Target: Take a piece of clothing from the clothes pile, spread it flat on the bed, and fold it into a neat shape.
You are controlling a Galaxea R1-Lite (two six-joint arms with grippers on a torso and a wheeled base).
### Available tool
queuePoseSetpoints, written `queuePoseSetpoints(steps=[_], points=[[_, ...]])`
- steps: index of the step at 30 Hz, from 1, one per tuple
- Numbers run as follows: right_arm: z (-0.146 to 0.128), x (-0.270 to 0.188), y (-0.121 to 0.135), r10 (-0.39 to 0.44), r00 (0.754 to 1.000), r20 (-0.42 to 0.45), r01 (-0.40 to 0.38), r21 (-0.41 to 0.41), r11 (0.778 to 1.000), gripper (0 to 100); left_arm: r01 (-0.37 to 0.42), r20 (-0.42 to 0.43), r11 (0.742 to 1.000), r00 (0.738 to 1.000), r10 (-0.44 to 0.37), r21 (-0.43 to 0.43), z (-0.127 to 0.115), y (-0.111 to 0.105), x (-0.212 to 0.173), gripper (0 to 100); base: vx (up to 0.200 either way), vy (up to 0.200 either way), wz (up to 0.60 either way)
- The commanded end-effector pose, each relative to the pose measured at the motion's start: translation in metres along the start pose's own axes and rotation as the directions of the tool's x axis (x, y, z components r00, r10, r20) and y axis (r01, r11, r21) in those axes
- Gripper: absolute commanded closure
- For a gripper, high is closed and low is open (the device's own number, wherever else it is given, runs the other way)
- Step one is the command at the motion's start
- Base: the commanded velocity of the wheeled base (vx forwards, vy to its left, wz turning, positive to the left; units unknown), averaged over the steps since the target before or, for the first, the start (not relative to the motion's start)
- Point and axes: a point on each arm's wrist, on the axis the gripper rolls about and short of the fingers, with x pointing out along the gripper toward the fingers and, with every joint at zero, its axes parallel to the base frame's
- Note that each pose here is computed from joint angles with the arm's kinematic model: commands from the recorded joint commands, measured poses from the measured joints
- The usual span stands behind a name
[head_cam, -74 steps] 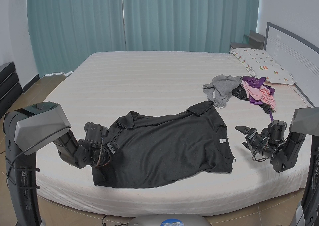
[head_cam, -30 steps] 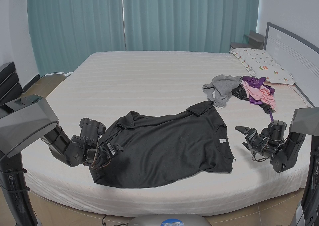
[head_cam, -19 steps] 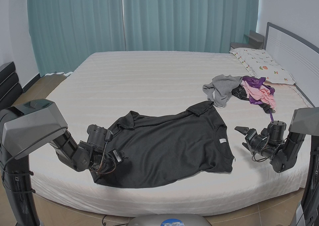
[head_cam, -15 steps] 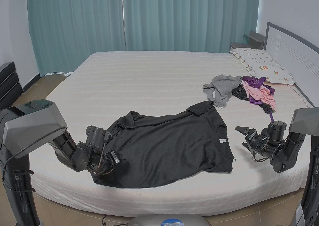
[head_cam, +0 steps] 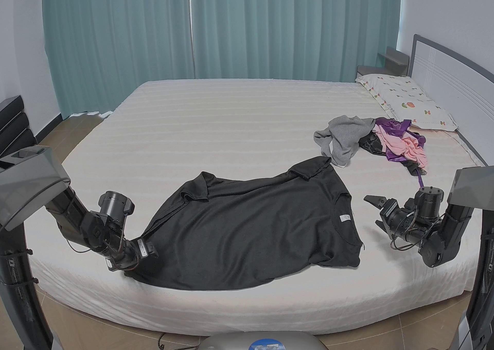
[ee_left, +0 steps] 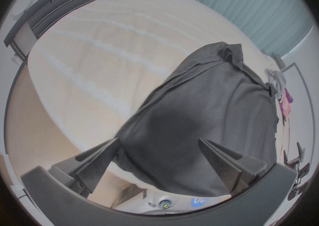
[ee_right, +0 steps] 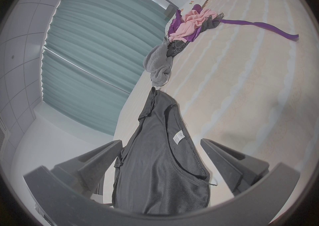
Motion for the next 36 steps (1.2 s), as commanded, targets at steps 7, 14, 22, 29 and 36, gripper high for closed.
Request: queuePoseSetpoints(steps=[7, 14, 22, 29, 36], points=[[0.000, 0.000, 0.000, 0.000, 1.000, -0.001, 0.000, 0.000, 1.000, 0, 0.022, 0.079, 1.000, 0.997, -0.020, -0.020, 0.020, 0.009, -0.033, 0, 0.000, 0.000, 0.00], [0.000, 0.000, 0.000, 0.001, 1.000, 0.000, -0.001, 0.000, 1.000, 0, 0.108, 0.124, 0.989, 0.988, -0.095, -0.102, 0.036, -0.001, -0.036, 0, 0.000, 0.000, 0.00], [-0.001, 0.000, 0.000, 0.001, 1.000, -0.002, -0.001, 0.000, 1.000, 0, 0.220, 0.186, 0.960, 0.965, -0.187, -0.175, 0.046, -0.005, -0.038, 0, 0.000, 0.000, 0.00], [-0.001, 0.000, 0.000, -0.001, 1.000, -0.003, 0.001, 0.000, 1.000, 0, 0.255, 0.174, 0.951, 0.959, -0.225, -0.175, 0.047, -0.007, -0.039, 0, 0.114, 0.000, 0.00], [-0.001, 0.000, 0.000, 0.000, 1.000, -0.001, 0.000, 0.000, 1.000, 0, 0.270, 0.166, 0.944, 0.956, -0.241, -0.187, 0.047, -0.007, -0.039, 0, 0.143, 0.000, 0.00]])
